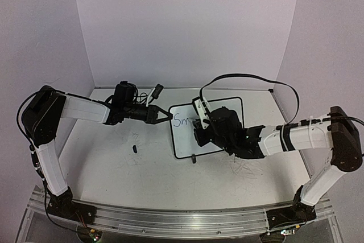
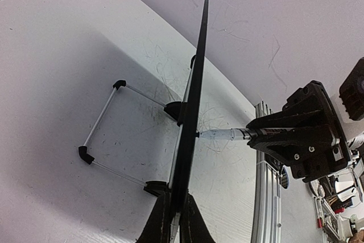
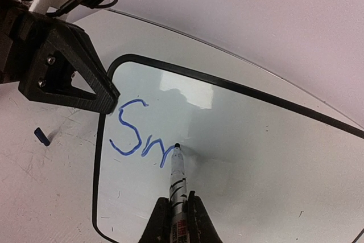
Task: Write a sentence on the whiteboard
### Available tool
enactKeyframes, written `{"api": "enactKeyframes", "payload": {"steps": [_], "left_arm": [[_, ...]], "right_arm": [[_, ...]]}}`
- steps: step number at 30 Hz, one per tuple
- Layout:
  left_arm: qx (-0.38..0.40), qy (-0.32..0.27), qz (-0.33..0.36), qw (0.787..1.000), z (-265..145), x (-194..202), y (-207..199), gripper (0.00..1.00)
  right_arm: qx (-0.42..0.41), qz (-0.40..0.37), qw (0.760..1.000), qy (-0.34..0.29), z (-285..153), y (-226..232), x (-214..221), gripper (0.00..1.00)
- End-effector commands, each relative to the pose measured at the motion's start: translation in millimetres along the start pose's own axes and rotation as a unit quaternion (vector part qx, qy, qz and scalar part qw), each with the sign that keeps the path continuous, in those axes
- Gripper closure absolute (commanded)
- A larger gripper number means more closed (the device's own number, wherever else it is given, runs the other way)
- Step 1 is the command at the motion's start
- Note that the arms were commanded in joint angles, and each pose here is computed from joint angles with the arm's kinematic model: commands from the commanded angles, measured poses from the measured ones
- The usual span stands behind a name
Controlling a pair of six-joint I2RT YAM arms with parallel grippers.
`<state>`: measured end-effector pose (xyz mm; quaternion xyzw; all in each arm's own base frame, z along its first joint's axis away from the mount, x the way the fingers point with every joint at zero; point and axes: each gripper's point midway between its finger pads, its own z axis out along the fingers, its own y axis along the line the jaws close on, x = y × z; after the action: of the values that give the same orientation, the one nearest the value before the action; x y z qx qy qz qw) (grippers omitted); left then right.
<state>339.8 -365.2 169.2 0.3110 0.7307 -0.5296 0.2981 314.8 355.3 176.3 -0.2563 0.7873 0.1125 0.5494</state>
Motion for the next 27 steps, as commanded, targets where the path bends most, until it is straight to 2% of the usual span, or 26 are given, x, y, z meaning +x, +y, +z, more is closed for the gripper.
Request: {"api": "enactKeyframes", "payload": {"steps": [1, 14, 27], "left_arm": [[0.019, -0.002, 0.008, 1.0, -3.6, -7.3, -11.3, 1.0], [0.019, -0.002, 0.008, 1.0, -3.7, -7.3, -11.3, 1.0], [0.019, -0.002, 0.007, 1.0, -3.7, -6.8, -11.1, 1.0]], "right_arm": [[0.023, 0.015, 1.0, 0.0, -2.9, -12.9, 0.6, 1.0], [0.007, 0.015, 1.0, 0.025, -4.5, -8.6, 22.9, 1.0], [0.003, 0.014, 0.999, 0.03, -4.6, -7.3, 26.8, 1.0]]}}
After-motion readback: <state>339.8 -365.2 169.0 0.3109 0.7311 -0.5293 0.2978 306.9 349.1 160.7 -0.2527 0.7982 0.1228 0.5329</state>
